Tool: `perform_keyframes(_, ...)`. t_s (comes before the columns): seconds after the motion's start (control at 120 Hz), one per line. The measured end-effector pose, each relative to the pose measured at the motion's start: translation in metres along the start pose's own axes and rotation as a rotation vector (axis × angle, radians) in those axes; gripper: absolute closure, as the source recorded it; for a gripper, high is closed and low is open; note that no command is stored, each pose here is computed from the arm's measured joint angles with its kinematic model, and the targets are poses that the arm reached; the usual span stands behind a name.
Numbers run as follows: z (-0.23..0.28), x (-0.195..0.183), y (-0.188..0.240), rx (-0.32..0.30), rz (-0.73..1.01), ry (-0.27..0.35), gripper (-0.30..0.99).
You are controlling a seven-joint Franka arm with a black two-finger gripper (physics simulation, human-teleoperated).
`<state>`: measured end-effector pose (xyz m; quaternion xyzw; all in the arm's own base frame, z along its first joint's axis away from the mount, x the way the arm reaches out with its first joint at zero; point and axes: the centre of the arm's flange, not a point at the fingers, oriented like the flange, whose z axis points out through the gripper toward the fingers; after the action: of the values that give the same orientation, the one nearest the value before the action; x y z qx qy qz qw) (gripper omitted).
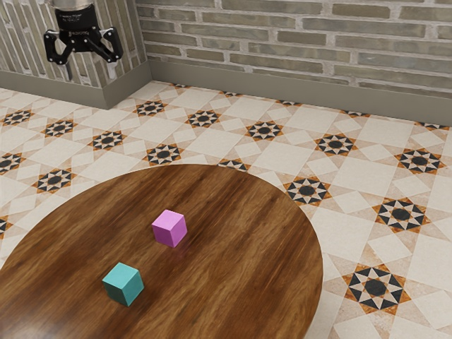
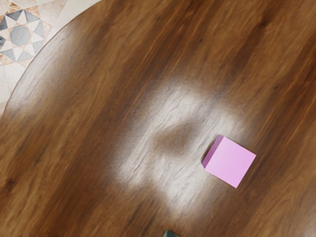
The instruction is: Pick up the blue block with one arm, and put the blue block on the pink block with one arm
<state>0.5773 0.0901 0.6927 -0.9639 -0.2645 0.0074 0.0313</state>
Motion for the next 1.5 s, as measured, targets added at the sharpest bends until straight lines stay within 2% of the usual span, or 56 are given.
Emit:
perform_keyframes(0.117,-0.007,-0.002,-0.001,-0.007,-0.014,0.012,0.0)
perform_keyframes(0.142,-0.027,-0.008,-0.004,-0.024,-0.017,0.053,0.0)
perform_keyframes(0.2,-0.102,-0.044,-0.016,-0.098,-0.012,0.205,0.0)
perform_keyframes(0.258,-0.148,-0.084,-0.014,-0.153,0.03,0.294,0.0)
perform_keyframes(0.317,-0.171,-0.114,0.001,-0.173,0.081,0.341,0.0)
perform_keyframes(0.417,-0.18,-0.14,0.029,-0.181,0.148,0.362,0.0)
perform_keyframes(0.483,-0.168,-0.139,0.046,-0.166,0.173,0.334,0.0)
perform_keyframes(0.6,-0.114,-0.118,0.057,-0.091,0.161,0.21,0.0)
perform_keyframes(0.65,-0.07,-0.108,0.057,-0.046,0.149,0.125,0.0)
perform_keyframes(0.708,-0.02,-0.108,0.047,-0.01,0.132,0.054,0.0)
perform_keyframes(0.833,0.086,-0.126,0.025,0.024,0.11,-0.028,0.0)
perform_keyframes(0.892,0.12,-0.134,0.02,0.015,0.103,-0.05,0.0)
perform_keyframes(1.025,0.154,-0.141,0.02,-0.026,0.088,-0.064,0.0)
perform_keyframes(1.15,0.192,-0.143,0.022,-0.035,0.14,-0.05,0.0)
perform_keyframes(1.3,0.238,-0.157,0.021,-0.012,0.304,-0.03,0.0)
perform_keyframes(1.5,0.299,-0.181,0.023,-0.014,0.547,0.005,0.0)
